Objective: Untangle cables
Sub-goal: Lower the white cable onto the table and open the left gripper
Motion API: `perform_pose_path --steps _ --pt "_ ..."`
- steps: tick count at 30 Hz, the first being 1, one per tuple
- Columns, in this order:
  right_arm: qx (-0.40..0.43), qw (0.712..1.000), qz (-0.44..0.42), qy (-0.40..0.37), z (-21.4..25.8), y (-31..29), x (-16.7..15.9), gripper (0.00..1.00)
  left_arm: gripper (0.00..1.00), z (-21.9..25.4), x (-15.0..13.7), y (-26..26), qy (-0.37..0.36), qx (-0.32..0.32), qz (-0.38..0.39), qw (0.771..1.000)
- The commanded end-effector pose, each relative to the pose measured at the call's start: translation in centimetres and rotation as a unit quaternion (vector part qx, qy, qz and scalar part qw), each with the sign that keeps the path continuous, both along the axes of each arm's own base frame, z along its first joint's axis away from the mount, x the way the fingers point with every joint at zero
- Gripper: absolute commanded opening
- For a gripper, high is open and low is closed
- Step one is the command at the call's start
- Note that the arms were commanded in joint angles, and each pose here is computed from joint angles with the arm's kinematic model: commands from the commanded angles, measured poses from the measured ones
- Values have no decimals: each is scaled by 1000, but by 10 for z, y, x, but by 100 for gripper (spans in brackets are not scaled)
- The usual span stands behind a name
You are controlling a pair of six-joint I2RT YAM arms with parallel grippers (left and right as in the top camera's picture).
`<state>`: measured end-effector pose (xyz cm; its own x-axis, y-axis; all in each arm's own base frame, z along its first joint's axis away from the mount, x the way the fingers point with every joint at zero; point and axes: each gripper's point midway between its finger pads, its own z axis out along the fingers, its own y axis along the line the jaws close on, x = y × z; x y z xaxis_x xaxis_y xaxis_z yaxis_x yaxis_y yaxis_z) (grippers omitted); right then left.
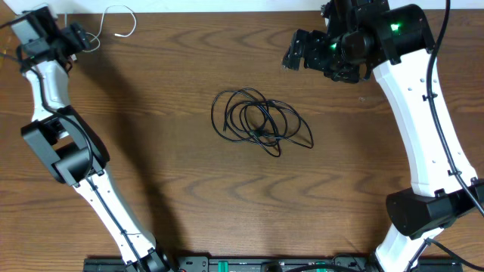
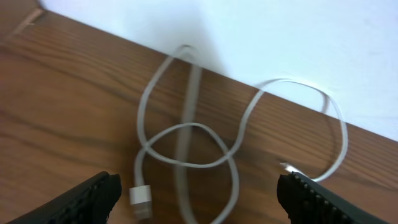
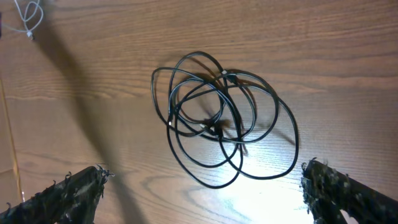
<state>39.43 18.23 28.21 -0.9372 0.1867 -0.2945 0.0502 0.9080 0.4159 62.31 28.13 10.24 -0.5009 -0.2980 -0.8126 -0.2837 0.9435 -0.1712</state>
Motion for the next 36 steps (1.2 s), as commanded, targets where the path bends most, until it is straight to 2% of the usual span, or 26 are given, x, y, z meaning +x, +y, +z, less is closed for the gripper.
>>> perform_pose_path --steps 1,3,7,8,11,13,17,21,25,33,36 --pt "-7 1000 6 -9 3 1 -1 99 85 4 -1 0 8 16 16 1000" --pt "-7 1000 6 -9 3 2 -1 99 80 -10 -3 2 21 15 22 999" --pt "-7 1000 8 -9 3 3 -2 99 80 -36 -6 4 41 7 26 999" --pt "-6 1000 8 -9 3 3 -2 99 77 -39 -7 5 44 6 27 999" --pt "-7 1000 10 -9 3 4 -3 99 60 -48 -8 8 48 7 31 998" --pt "-7 1000 9 -8 3 4 -3 99 52 -51 -6 8 45 8 31 998" --pt "-6 1000 9 -8 3 4 -3 99 25 -54 -5 9 43 10 32 999" --pt "-7 1000 12 -7 3 6 -4 99 8 -51 -2 12 34 14 33 999" --pt "-7 1000 16 -7 3 9 -6 99 8 -39 -1 22 18 22 39 999" --pt "-7 1000 25 -7 3 16 -9 99 7 30 -3 57 -44 53 64 996" --pt "-7 1000 25 -8 3 16 -9 99 8 41 -6 64 -52 58 69 995"
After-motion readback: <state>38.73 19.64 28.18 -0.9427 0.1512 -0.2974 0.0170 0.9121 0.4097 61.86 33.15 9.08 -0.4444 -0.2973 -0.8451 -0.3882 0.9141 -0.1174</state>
